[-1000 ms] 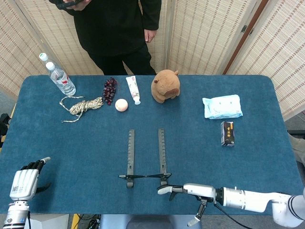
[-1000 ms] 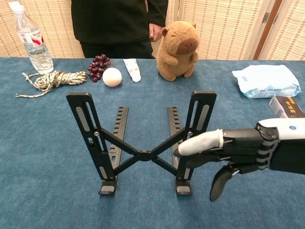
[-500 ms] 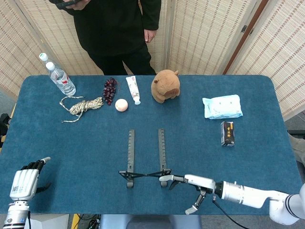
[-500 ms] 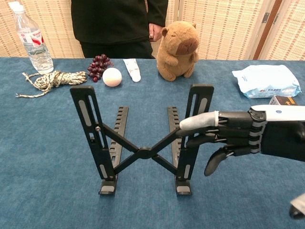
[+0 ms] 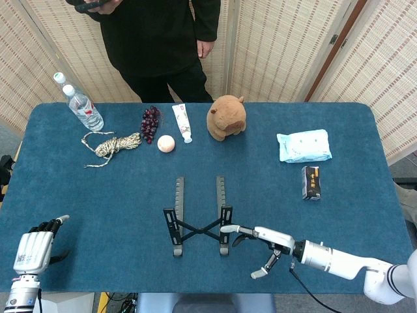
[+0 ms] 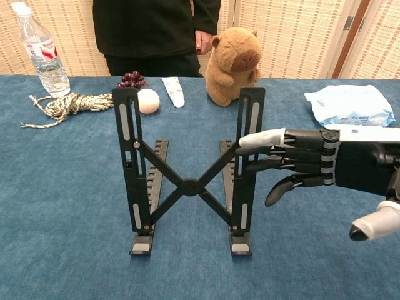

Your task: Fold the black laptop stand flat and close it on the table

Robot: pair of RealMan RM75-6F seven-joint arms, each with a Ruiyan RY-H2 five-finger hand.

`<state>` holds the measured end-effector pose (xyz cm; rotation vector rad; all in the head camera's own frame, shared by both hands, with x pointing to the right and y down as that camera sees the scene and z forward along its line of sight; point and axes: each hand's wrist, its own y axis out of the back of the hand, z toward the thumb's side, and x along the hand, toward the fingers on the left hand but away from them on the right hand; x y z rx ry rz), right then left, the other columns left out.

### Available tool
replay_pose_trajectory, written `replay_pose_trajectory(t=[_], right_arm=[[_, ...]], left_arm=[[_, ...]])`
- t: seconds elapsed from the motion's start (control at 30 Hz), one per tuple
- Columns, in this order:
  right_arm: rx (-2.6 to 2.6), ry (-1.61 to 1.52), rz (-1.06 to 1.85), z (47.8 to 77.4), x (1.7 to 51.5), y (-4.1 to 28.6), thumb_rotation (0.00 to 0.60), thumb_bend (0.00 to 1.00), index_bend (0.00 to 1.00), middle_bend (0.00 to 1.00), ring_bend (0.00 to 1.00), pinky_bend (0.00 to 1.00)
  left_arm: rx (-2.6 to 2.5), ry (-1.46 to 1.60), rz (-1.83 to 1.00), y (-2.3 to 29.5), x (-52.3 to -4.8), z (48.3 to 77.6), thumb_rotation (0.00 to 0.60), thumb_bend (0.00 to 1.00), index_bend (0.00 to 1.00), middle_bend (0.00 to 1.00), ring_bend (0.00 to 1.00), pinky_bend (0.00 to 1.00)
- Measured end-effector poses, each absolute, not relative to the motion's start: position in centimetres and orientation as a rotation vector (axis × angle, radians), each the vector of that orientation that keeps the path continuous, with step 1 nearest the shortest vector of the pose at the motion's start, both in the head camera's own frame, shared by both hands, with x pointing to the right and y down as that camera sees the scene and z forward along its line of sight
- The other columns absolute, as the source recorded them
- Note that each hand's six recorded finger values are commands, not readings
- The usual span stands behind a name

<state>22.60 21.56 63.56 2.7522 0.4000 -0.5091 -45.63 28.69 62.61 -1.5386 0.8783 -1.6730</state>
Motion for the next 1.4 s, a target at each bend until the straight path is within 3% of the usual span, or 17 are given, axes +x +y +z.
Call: replay_pose_trajectory(t=[0.77,1.1,1.4], right_arm=[[2.822,0.435,-0.581,62.8,23.2,21.4,0.6,0.0,0.0,0.0,0.0,0.23],[2.996,0.563,-0.818,61.6,23.3,20.2,0.6,0.0,0.0,0.0,0.0,0.23],[3.13,0.751,-1.15,60.5,24.0,17.9,0.6,0.0,0.0,0.0,0.0,0.23]], left_arm=[[-1.549,0.869,-1.613,27.9,-44.7,62.6,0.6,0.06,0.23,0.32,0.34,0.46],[-1.599,0.879,-1.255,23.8,-40.3,61.4,0.6,0.02,0.2,0.23,0.29,0.43],[-1.692,0.845,-0.884,19.9,-34.4,61.6,0.6,0.0,0.05,0.13,0.19,0.32]])
